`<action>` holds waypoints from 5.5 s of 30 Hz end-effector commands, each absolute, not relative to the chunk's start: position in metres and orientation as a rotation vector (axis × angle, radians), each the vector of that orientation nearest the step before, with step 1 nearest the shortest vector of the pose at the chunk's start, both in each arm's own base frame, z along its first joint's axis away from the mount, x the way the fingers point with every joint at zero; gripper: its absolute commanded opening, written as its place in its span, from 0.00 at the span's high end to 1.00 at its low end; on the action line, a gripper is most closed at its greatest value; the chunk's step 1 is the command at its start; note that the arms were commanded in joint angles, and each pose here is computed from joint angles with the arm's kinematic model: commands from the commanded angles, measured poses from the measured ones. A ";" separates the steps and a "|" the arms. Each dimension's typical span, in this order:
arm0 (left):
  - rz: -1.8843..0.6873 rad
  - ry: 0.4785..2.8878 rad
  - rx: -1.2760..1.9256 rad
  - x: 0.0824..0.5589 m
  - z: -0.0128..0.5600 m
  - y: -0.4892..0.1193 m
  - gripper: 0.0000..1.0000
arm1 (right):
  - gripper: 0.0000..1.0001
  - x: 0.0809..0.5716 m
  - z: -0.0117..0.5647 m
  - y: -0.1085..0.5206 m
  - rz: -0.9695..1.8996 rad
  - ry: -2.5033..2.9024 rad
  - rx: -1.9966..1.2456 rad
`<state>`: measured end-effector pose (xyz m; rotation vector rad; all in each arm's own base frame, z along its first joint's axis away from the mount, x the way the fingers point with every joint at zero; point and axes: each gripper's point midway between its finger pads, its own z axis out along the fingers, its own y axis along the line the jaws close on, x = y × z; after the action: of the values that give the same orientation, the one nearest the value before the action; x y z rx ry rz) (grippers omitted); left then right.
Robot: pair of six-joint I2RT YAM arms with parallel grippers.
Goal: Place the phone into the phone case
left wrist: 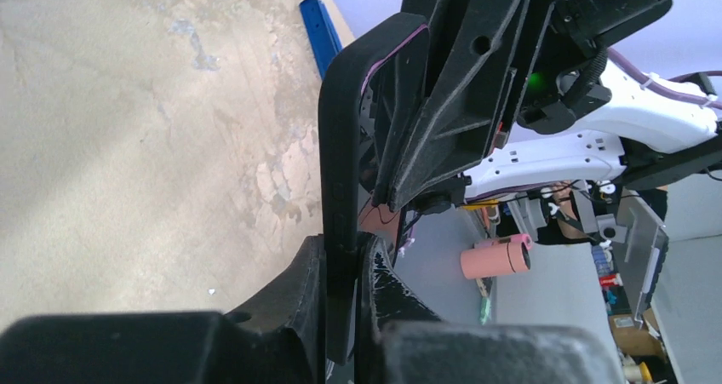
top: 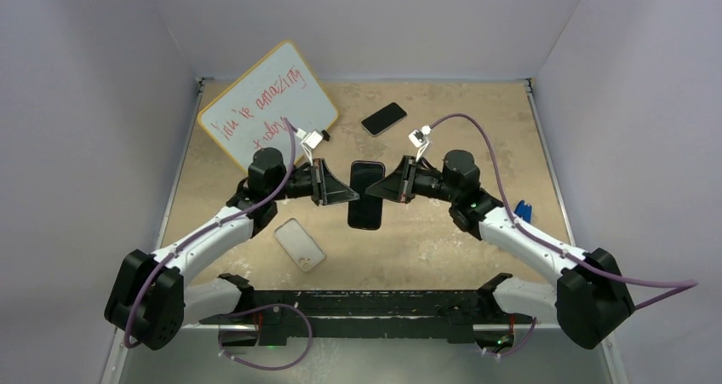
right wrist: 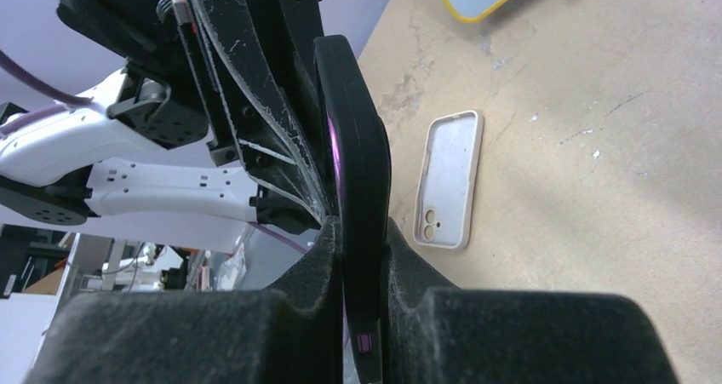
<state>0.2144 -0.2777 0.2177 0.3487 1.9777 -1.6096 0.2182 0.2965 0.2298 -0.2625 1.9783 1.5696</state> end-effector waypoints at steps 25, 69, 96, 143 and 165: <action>-0.781 2.196 0.389 0.256 0.187 -0.207 0.19 | 0.90 0.349 0.108 0.204 1.100 2.463 0.057; -0.374 2.457 -0.506 0.219 0.069 -0.118 0.41 | 0.87 0.399 0.078 0.139 0.672 2.497 0.223; -0.313 2.425 -0.554 0.218 0.072 -0.106 0.40 | 1.00 0.397 0.023 0.110 0.376 2.640 0.295; -0.466 2.475 -0.523 0.233 0.035 -0.140 0.96 | 0.30 0.426 0.126 0.185 0.592 2.351 0.191; -0.648 2.448 -0.236 0.259 0.081 -0.182 0.43 | 0.10 0.562 0.118 0.223 0.537 2.103 0.415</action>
<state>0.2386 -0.1730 0.0321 -0.3940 2.5477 -0.6218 0.5293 0.2044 0.0798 0.4426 2.2693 0.4401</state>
